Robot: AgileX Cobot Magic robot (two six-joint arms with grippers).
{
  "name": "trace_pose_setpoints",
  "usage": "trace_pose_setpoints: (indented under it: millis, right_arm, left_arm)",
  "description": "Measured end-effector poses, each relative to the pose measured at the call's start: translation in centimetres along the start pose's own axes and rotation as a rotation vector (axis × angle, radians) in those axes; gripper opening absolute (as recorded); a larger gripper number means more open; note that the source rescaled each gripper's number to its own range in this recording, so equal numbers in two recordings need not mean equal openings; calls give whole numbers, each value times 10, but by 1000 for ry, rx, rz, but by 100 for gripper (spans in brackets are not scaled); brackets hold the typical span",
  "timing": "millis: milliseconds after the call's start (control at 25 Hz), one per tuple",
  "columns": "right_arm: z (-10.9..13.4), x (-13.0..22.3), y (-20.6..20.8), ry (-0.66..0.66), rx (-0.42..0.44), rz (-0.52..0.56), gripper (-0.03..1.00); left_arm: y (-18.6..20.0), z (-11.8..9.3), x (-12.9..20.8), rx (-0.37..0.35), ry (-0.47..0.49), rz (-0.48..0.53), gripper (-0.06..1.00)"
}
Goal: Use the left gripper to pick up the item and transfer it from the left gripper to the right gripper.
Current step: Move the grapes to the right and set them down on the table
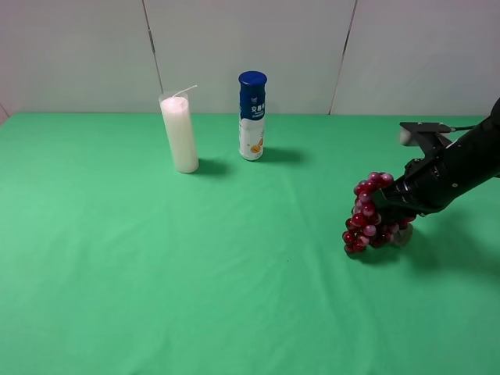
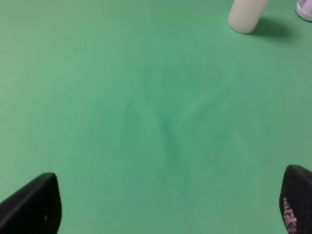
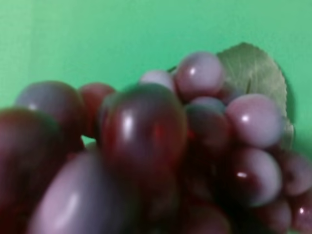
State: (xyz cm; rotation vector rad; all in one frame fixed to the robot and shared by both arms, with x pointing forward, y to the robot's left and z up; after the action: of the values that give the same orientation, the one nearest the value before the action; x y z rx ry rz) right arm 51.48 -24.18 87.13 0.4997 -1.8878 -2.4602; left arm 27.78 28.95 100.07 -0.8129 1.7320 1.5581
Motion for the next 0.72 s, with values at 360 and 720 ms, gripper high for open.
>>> trace_pose_setpoints:
  millis: [360, 720]
  right_arm:
    - [-4, 7, -7, -62, 15, 38, 99]
    - [2, -1, 19, -31, 27, -47, 100]
  left_arm:
    - [0, 0, 0, 0, 0, 0, 87]
    - [0, 0, 0, 0, 0, 0, 87]
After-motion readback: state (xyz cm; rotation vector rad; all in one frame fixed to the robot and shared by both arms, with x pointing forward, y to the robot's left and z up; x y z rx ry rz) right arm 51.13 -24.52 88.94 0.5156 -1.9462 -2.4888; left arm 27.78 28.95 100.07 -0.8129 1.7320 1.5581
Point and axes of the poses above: a point on each arm's last joint axis where the gripper is mounted, y pointing back along that axis away from the gripper, z along the wrist's bending axis when the last joint is at zero, x = y × z, the point moved 6 cm from there along -y, pointing out along that axis toward the gripper, and after that the axes turned 3 degrees about -y, right-handed, at the moved point
